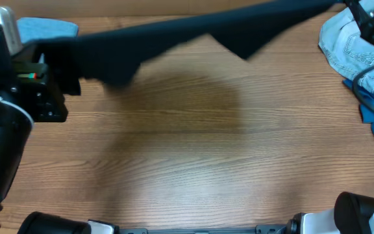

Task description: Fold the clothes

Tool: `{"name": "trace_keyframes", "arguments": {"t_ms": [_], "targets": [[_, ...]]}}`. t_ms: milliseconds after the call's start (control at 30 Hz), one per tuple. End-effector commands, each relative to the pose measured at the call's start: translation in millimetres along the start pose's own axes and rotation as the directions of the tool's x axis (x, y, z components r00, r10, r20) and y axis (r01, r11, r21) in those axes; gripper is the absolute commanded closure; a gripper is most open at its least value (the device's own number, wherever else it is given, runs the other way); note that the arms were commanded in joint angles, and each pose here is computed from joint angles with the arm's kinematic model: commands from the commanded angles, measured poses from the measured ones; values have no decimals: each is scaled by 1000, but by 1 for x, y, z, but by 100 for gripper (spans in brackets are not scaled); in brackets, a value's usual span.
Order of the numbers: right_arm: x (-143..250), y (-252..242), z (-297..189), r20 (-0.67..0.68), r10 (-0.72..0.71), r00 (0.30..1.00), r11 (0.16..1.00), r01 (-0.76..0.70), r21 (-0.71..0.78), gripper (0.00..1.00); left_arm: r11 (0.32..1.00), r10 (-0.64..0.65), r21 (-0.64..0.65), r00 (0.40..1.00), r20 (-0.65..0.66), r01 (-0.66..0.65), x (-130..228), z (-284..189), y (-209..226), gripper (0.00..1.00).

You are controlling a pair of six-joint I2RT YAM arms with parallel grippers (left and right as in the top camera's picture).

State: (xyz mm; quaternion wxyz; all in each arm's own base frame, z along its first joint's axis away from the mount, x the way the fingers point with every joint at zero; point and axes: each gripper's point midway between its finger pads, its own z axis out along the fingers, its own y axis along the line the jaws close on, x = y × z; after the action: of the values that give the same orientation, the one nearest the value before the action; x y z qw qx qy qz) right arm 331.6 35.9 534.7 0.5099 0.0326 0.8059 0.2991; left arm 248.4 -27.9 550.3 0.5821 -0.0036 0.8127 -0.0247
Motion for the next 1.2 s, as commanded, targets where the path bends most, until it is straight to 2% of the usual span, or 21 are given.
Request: {"name": "trace_keyframes", "arguments": {"t_ms": [0,133,267,433,500,600,700,833,1000,1167], "targets": [[-6,-38,6,14,-9,1000,989,7,149,96,995,-52,-91,998,-37,48,5,16,14,96],[-2,-56,26,-26,26,999,987,-21,162,96,993,-47,-109,997,-64,40,7,36,13,96],[-7,-89,66,-55,56,997,984,-46,170,96,993,11,-113,998,-69,-18,-5,98,3,96],[-38,-110,113,23,60,998,994,-61,95,96,985,32,-167,999,-8,-33,-23,196,2,96],[-49,-109,118,59,53,997,996,-57,70,96,987,17,-158,1000,1,-17,-23,218,-1,96],[-56,-102,114,84,29,996,998,-33,49,96,990,14,-142,1000,22,-10,-28,223,-6,96],[-52,-88,100,73,33,997,998,-36,42,96,991,11,-137,999,50,-4,-37,189,-4,96],[-42,-68,73,53,16,998,999,-19,51,96,991,8,-136,998,66,1,-40,108,8,96],[-30,-38,30,63,-8,998,998,3,70,96,991,-5,-133,993,117,21,-32,9,25,96],[-20,-19,-13,102,-23,995,991,9,134,96,992,-49,-107,987,155,66,-17,-53,33,96]]}}
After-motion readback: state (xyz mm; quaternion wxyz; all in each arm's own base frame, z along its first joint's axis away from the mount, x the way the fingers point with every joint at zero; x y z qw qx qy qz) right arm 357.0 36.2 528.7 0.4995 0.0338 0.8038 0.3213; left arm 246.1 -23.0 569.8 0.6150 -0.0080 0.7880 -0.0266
